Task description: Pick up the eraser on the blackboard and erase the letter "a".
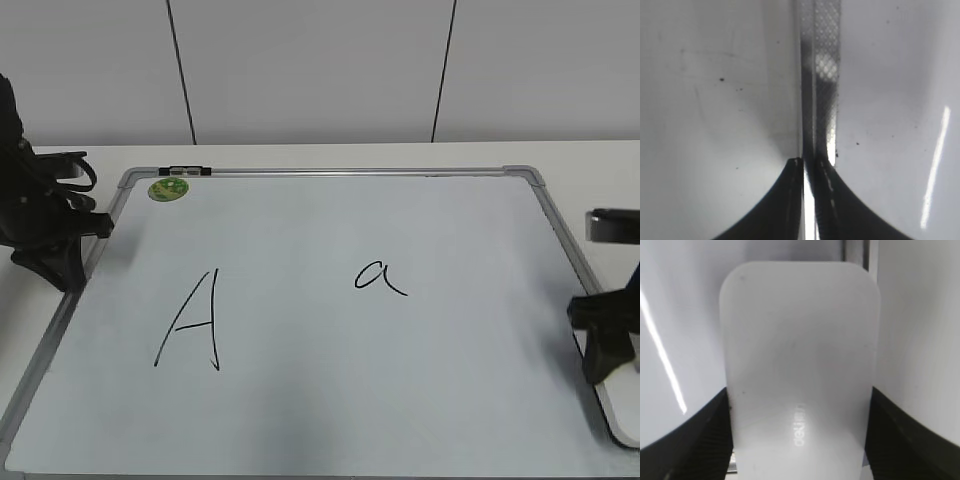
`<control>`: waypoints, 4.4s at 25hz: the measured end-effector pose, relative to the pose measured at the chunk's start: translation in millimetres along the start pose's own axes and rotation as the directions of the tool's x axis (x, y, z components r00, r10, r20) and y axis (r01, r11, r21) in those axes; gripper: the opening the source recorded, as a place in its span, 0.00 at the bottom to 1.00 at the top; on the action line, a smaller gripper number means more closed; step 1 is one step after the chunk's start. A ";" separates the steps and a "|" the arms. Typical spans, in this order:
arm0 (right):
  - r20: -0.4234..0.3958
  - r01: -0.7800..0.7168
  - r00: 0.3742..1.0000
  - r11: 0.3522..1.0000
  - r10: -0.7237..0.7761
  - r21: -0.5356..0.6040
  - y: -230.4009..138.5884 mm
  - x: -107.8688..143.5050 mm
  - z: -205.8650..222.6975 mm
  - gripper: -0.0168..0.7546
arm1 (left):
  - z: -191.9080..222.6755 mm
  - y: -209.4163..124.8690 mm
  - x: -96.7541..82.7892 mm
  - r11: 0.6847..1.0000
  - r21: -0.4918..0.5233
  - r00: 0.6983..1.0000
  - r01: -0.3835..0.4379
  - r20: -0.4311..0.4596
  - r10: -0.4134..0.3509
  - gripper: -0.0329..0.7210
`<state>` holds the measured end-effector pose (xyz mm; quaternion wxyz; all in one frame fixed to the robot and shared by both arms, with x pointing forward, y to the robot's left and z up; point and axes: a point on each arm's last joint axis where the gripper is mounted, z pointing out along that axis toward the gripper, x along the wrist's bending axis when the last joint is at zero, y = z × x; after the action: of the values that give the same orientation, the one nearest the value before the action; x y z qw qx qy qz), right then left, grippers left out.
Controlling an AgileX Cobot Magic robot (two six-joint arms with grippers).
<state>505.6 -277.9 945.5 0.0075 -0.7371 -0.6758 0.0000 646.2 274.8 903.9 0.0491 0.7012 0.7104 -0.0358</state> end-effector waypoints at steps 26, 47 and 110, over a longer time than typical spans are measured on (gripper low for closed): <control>-0.028 0.257 0.966 0.966 -0.257 0.011 157.6 125.5 14.4 0.70 | 0.0 -0.2 -0.1 1.000 0.002 1.000 -0.001 0.001 0.001 0.12; -0.080 0.535 0.843 0.844 -0.532 0.029 103.5 235.3 26.9 0.70 | 0.0 -0.2 -0.1 1.000 0.002 1.000 -0.001 0.001 0.001 0.12; -0.011 0.082 0.997 0.996 -0.082 -0.034 123.5 4.0 -25.7 0.70 | 0.0 -0.4 -0.3 1.000 0.004 1.000 0.000 0.003 0.000 0.13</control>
<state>629.3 -284.9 969.8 -0.0006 -0.7088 -0.7053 -0.0162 645.8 274.5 903.9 0.0489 0.7012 0.7102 -0.0384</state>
